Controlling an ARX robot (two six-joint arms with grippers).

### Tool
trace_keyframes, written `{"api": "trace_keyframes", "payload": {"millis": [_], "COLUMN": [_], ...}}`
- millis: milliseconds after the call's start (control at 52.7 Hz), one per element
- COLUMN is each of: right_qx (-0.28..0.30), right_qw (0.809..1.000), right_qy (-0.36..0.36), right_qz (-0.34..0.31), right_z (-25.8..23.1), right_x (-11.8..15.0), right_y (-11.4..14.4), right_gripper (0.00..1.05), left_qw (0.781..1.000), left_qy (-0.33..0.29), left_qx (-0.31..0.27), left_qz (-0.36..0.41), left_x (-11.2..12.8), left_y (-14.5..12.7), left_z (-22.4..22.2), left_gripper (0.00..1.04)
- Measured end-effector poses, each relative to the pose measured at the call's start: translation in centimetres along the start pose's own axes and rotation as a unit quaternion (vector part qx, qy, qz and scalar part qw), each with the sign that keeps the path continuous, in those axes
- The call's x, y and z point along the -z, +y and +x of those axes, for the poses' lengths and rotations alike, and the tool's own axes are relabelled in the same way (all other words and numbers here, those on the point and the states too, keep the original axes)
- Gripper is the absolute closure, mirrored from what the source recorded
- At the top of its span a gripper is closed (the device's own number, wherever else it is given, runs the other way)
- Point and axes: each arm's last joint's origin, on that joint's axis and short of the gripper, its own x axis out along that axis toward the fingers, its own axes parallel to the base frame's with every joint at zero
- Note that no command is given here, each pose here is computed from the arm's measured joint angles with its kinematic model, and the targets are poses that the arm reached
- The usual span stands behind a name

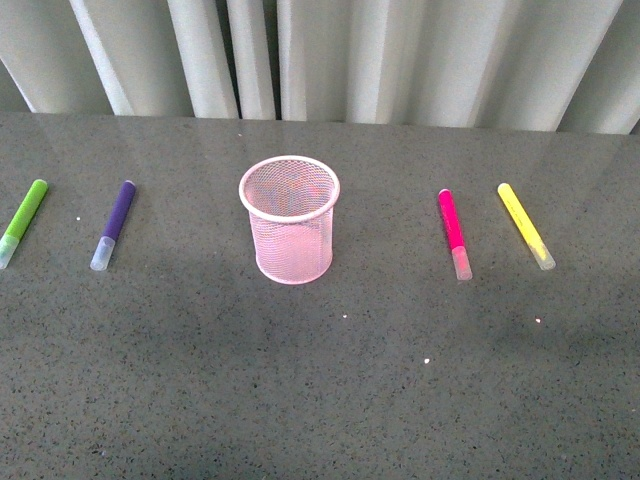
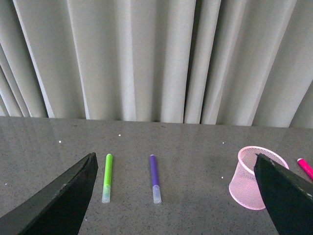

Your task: Insert purple and pink pens into pink cup

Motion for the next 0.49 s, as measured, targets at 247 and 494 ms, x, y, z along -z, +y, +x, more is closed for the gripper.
{"api": "trace_keyframes", "payload": {"millis": [247, 494], "right_qx": [0.0, 0.0], "right_qw": [1.0, 1.0], "right_qy": [0.0, 0.0], "right_qz": [0.0, 0.0], "right_z": [0.0, 0.0], "right_x": [0.0, 0.0], "right_y": [0.0, 0.0], "right_gripper": [0.07, 0.07], "left_qw": [1.0, 1.0], "left_qy": [0.0, 0.0], "left_qx": [0.0, 0.0], "left_qz": [0.0, 0.0], "left_x": [0.0, 0.0], "left_y": [0.0, 0.0], "left_z": [0.0, 0.0], "left_gripper": [0.07, 0.07]}}
